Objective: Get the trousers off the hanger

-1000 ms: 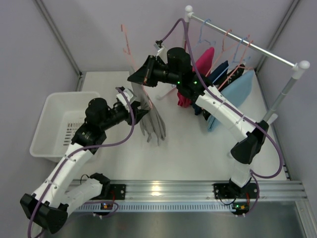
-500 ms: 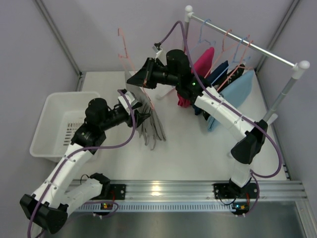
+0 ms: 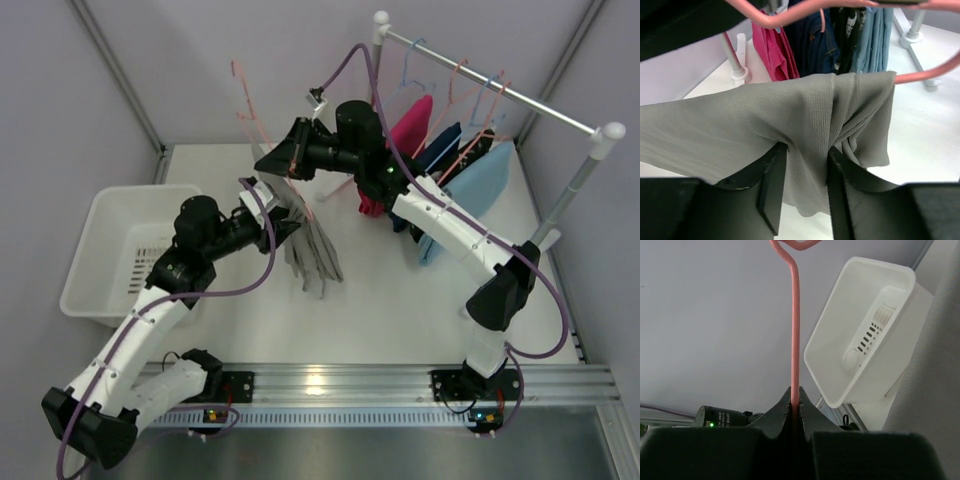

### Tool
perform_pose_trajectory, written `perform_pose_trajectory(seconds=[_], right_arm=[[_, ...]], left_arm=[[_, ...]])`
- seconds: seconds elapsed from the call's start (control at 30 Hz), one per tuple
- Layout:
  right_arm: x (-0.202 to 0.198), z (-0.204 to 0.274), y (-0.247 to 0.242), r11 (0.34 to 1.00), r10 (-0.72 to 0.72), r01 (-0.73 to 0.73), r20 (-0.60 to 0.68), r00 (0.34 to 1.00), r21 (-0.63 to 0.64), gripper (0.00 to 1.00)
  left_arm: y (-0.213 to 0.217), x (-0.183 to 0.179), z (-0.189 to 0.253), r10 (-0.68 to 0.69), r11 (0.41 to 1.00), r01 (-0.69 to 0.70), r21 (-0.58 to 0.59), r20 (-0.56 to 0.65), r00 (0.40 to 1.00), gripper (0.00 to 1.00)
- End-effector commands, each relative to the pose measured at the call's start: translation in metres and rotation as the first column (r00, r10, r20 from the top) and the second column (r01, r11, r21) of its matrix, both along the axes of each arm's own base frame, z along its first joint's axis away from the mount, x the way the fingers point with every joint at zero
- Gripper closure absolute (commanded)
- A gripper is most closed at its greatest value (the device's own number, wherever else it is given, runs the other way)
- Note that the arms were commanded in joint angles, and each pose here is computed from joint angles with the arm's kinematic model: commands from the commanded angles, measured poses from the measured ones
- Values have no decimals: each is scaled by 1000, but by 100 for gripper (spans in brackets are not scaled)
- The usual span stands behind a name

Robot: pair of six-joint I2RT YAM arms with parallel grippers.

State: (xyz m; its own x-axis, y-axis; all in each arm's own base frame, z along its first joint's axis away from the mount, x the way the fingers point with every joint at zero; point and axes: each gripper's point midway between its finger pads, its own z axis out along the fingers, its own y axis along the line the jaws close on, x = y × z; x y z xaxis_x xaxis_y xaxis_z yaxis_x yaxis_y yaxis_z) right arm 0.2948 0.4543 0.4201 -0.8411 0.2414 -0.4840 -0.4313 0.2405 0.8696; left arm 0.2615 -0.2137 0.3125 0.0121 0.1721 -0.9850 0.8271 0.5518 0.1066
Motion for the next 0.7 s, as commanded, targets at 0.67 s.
perform_pose_trajectory(seconds=[0.67], right_arm=[[10, -2, -58, 995, -98, 96, 79, 992, 21, 100]], left_arm=[[38, -21, 126, 223, 940, -214, -266, 3, 975, 100]])
